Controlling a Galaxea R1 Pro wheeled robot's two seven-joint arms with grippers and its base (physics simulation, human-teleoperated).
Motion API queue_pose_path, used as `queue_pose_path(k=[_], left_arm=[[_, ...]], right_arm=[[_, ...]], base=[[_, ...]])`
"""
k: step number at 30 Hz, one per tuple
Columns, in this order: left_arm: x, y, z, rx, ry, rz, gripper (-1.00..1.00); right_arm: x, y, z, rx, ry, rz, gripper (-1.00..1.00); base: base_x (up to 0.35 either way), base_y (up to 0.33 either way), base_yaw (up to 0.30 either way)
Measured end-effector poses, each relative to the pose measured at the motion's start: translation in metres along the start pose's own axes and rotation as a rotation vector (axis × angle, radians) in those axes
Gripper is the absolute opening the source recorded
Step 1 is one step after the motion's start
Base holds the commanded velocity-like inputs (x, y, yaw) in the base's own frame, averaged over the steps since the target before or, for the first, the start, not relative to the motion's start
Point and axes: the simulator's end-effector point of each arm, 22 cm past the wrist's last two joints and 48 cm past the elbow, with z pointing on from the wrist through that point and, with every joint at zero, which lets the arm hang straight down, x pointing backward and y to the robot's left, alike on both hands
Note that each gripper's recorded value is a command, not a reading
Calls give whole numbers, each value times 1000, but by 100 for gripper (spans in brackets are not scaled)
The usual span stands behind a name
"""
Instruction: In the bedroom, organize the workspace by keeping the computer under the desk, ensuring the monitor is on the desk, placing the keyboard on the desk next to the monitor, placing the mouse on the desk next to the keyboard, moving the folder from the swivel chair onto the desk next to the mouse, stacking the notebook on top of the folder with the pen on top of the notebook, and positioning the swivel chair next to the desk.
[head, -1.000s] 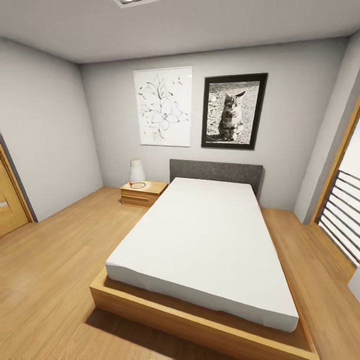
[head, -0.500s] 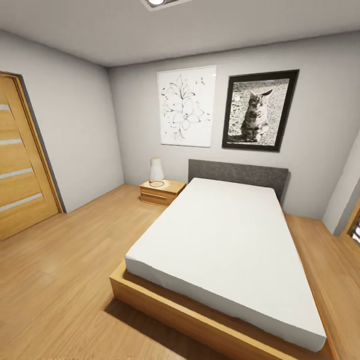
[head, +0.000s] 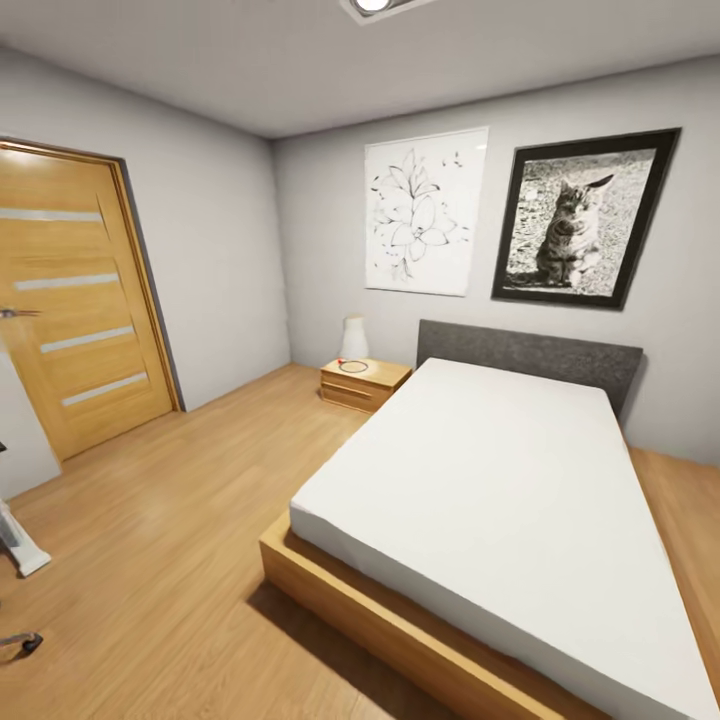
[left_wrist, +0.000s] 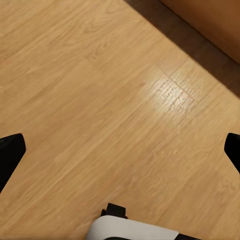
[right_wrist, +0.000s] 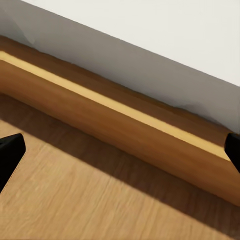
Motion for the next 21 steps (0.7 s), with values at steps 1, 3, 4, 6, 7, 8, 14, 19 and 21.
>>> queue_pose_path(k=[1,3,4,6,7,8,14,19,21], left_arm=[[0,0,0,0,0,0,100],[0,0,0,0,0,0,100],[0,0,0,1,0,0,100],[0,-1,0,1,0,0,100],[0,-1,0,1,1,0,100],[0,-1,0,2,0,1,100],[0,-1,0,2,0,1,100],[0,-1,0,1,-1,1,100],[0,0,0,1,-1,1,100]], right_arm=[[0,0,0,0,0,0,100],[0,0,0,0,-1,0,100],[0,0,0,0,-1,0,100],[0,0,0,0,-1,-1,100],[-1,0,0,0,-2,-1,100],[-1,0,0,0,-2,0,100],[-1,0,0,-1,-2,-2,100],[-1,0,0,-2,-2,-2,100],[-1,1,0,-2,-2,-2,100]], base=[[0,0,289],[0,0,289],[0,0,289],[0,0,289],[0,0,289],[0,0,289],[0,0,289],[0,0,289],[0,0,289]])
